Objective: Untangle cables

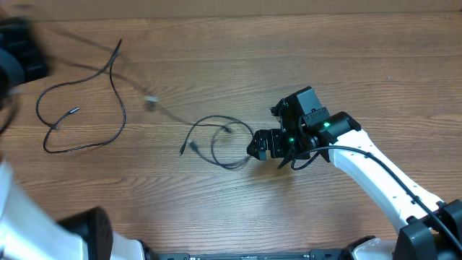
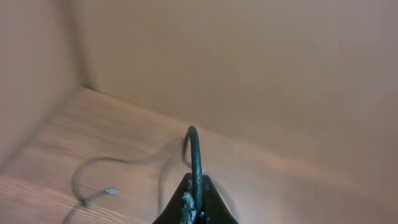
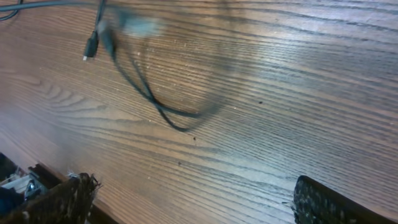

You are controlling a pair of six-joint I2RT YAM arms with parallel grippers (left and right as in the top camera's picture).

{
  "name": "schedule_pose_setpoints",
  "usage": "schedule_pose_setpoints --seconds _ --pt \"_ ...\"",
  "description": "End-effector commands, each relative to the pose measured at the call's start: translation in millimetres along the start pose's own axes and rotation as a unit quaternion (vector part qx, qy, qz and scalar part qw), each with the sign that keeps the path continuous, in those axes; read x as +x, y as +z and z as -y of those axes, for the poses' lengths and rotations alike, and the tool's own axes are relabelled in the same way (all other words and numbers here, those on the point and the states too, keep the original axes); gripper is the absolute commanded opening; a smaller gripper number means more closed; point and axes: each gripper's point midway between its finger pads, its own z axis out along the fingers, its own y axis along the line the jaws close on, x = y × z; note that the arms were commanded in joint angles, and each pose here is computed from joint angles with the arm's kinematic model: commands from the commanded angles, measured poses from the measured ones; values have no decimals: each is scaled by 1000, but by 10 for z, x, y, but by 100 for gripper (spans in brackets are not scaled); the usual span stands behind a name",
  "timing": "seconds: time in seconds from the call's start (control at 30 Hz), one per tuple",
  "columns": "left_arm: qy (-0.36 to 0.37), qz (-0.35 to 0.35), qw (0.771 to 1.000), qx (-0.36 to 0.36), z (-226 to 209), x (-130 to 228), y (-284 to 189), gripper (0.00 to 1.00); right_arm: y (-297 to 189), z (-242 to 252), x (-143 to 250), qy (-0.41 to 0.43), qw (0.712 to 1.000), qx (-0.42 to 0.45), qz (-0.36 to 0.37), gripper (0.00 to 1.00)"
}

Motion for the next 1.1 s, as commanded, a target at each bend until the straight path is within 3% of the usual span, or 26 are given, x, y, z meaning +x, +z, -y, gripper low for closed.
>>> schedule_pose_setpoints --seconds 0.0,0.17,0.5,0.67,0.87,0.9,1.0,1.07 --pt "-85 41 995 21 -99 -187 -209 4 9 22 -4 -5 1000 8 4 100" --pt "-86 34 995 -42 -416 -207 61 4 9 21 -3 -4 1000 8 3 100" --pt "-100 -70 977 -175 -1184 172 1018 4 9 24 6 -3 1000 8 2 100" --pt "-88 -43 971 -217 -1407 47 1206 4 9 25 5 -3 1000 9 2 100" --pt "-84 -4 974 -212 -1399 -145 1234 5 9 24 4 -3 1000 9 2 100" --pt "-85 -9 973 -213 -1401 -119 1231 17 9 24 3 -3 1000 8 2 100" --pt "-88 -32 974 -206 -1373 -11 1238 63 9 24 4 -1 1000 9 2 100" --pt "-93 -57 976 -187 -1304 100 1252 77 9 25 5 -1 1000 9 2 100"
